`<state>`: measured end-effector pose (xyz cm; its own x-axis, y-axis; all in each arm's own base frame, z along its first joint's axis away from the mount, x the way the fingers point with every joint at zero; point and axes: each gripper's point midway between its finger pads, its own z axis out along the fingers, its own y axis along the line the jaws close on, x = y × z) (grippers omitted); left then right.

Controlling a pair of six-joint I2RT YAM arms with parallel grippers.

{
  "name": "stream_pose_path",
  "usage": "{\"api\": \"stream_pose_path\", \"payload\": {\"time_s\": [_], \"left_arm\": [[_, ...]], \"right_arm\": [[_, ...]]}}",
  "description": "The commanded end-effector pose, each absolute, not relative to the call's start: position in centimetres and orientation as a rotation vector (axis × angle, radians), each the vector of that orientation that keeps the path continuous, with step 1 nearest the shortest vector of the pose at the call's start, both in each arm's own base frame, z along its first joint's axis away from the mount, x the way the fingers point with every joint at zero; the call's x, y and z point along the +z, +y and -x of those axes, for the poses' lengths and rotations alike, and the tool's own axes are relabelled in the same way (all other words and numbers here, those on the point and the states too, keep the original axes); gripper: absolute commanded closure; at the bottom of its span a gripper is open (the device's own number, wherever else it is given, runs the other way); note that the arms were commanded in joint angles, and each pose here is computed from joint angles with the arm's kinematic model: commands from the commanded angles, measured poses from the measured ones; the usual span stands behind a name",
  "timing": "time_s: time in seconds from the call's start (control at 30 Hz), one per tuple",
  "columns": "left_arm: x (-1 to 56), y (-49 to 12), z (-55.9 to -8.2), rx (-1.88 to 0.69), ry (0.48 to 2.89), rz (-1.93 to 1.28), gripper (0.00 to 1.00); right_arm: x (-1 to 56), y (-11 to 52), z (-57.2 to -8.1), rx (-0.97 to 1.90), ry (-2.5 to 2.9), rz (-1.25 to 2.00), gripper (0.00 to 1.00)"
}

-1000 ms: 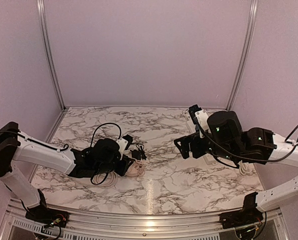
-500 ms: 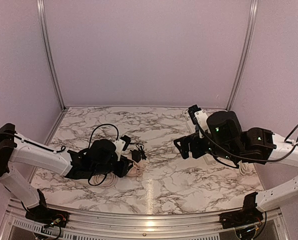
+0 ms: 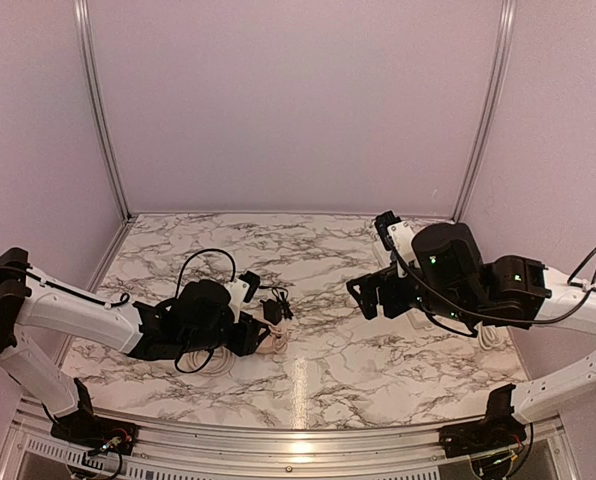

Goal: Insert the plug
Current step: Move the socket to the center of the board.

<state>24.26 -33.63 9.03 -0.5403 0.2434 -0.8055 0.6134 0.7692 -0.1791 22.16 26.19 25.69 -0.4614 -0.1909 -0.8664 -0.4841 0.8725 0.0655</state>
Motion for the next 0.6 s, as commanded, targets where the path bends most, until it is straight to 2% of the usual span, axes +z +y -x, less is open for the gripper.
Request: {"api": "stream_pose_path", "payload": {"time_s": [0.0, 0.33, 0.57], "left_arm": [[5.5, -31.8, -23.5, -0.465, 2.248, -0.654, 0.45], [5.5, -31.5, -23.0, -0.464, 2.231, -0.675, 0.37], [5.6, -30.4, -22.6, -0.467, 2.214, -0.652, 0.41]], "right_arm": [[25.8, 26.4, -22.3, 0.394, 2.054, 0.472, 0.01], [25.6, 26.7, -22.3, 0.396, 2.058, 0.481, 0.02], [25.5, 27.2, -22.4, 0.404, 2.063, 0.495, 0.01]]}}
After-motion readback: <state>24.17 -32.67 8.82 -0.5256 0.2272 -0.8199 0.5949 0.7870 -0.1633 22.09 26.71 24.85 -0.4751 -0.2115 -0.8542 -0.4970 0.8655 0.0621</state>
